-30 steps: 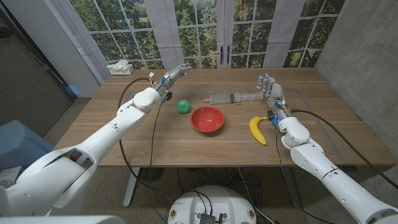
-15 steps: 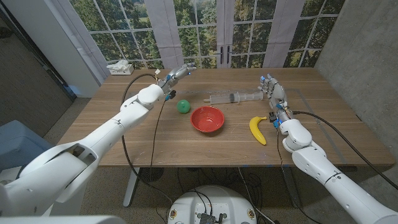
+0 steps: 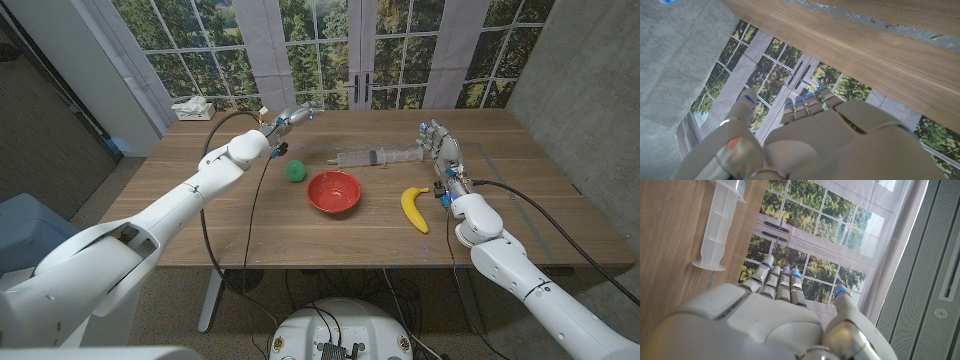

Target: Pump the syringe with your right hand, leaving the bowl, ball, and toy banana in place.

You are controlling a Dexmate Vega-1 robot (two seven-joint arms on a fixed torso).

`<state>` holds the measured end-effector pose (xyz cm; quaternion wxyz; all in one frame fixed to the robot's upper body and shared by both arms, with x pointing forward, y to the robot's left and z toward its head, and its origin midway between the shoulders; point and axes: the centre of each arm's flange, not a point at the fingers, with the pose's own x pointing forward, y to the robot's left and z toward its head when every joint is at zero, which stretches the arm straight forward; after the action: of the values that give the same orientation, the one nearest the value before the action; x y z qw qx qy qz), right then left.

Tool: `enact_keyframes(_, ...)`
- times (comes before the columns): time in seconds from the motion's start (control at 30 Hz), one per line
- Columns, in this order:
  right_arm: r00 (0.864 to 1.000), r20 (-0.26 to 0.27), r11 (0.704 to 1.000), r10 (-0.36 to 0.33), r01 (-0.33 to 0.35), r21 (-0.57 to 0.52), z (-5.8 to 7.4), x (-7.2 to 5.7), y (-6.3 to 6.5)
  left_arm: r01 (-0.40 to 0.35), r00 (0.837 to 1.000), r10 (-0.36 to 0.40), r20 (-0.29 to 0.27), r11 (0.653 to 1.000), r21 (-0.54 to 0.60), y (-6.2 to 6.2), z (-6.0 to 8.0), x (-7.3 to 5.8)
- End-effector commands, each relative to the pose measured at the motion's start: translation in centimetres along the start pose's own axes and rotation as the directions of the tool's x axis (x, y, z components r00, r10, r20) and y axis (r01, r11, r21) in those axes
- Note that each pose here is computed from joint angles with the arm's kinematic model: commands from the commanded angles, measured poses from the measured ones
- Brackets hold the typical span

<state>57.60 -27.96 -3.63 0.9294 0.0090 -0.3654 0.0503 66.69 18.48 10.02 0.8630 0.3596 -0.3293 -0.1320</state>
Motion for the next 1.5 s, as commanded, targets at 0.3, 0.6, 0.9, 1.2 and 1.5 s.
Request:
enact_keyframes(0.3,1.000,0.013,1.000,-0.009,0.009,-0.011,0.4,-0.6,-0.1,0.068,0.998,-0.068,-0.009,0.989,0.128,-1.2,1.6,1.8)
enact_keyframes(0.6,1.000,0.028,1.000,-0.013,0.013,-0.013,0.6,-1.1,-0.1,0.105,0.994,-0.105,-0.007,0.982,0.159,-2.0,2.2,2.6)
enact_keyframes(0.9,0.999,0.033,1.000,-0.018,0.018,-0.015,0.7,-1.6,-0.3,0.127,0.992,-0.127,-0.009,0.973,0.193,-2.8,2.7,2.9)
enact_keyframes(1.2,0.999,0.039,1.000,-0.024,0.025,-0.009,0.7,-2.0,-0.5,0.153,0.988,-0.152,-0.019,0.966,0.208,-3.5,2.9,3.1)
enact_keyframes(1.5,0.999,0.044,1.000,-0.025,0.026,-0.014,0.8,-2.4,-0.6,0.175,0.984,-0.174,-0.027,0.957,0.230,-4.2,3.1,3.5)
